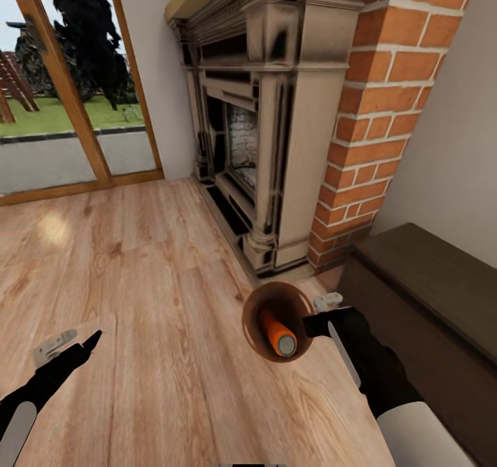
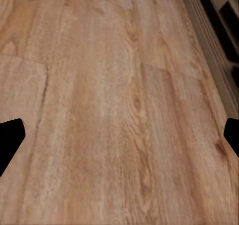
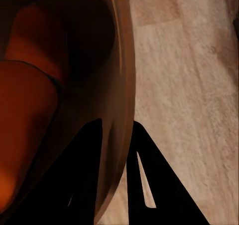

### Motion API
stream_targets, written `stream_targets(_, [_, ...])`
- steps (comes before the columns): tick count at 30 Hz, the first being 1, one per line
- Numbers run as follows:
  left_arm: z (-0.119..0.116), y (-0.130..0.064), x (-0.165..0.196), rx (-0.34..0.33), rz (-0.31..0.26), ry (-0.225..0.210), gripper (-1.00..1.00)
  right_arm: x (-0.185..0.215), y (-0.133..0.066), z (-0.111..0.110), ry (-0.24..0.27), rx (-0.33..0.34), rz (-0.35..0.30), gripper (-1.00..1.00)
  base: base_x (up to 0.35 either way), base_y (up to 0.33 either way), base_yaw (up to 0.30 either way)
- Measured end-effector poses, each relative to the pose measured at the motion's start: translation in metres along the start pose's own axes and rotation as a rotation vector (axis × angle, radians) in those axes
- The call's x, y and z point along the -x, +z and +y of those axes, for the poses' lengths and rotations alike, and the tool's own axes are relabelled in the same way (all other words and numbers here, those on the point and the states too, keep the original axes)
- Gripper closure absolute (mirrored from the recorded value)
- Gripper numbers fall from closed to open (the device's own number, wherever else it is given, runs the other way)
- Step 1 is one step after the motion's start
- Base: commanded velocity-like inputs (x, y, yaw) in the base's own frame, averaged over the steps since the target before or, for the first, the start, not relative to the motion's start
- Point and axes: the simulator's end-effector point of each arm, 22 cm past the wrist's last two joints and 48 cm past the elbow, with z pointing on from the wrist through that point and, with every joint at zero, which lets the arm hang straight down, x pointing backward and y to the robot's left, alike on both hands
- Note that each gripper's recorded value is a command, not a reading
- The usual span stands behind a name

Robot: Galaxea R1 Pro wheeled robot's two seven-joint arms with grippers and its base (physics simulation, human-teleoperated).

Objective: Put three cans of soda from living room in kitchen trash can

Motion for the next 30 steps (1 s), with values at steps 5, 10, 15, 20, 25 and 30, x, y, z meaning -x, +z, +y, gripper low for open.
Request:
stream_targets(5, [-0.005,0.001,-0.004,-0.011,0.018,0.002,-1.0,0.004,-0.001,0.009,-0.013,0.0,-0.003,1.0,0.274,0.0,0.257])
stream_targets(10, [-0.015,0.001,-0.023,-0.03,0.098,-0.001,-1.0,0.014,-0.007,0.075,0.045,0.155,-0.011,1.0,0.274,0.0,0.257])
stream_targets(15, [-0.016,0.001,-0.027,-0.033,0.114,-0.004,-1.0,0.019,-0.008,0.077,-0.002,0.101,-0.016,1.0,0.274,0.0,0.257])
stream_targets(20, [-0.017,0.001,-0.025,-0.035,0.109,-0.003,-1.0,0.018,-0.008,0.085,0.019,0.133,-0.015,1.0,0.274,0.0,0.257])
stream_targets(25, [-0.018,0.001,-0.025,-0.039,0.106,-0.004,-1.0,0.017,-0.006,0.067,0.001,0.051,-0.015,1.0,0.274,0.0,0.257])
stream_targets(30, [-0.019,0.001,-0.024,-0.044,0.105,-0.003,-1.0,0.018,-0.007,0.075,0.017,0.076,-0.016,1.0,0.274,0.0,0.257])
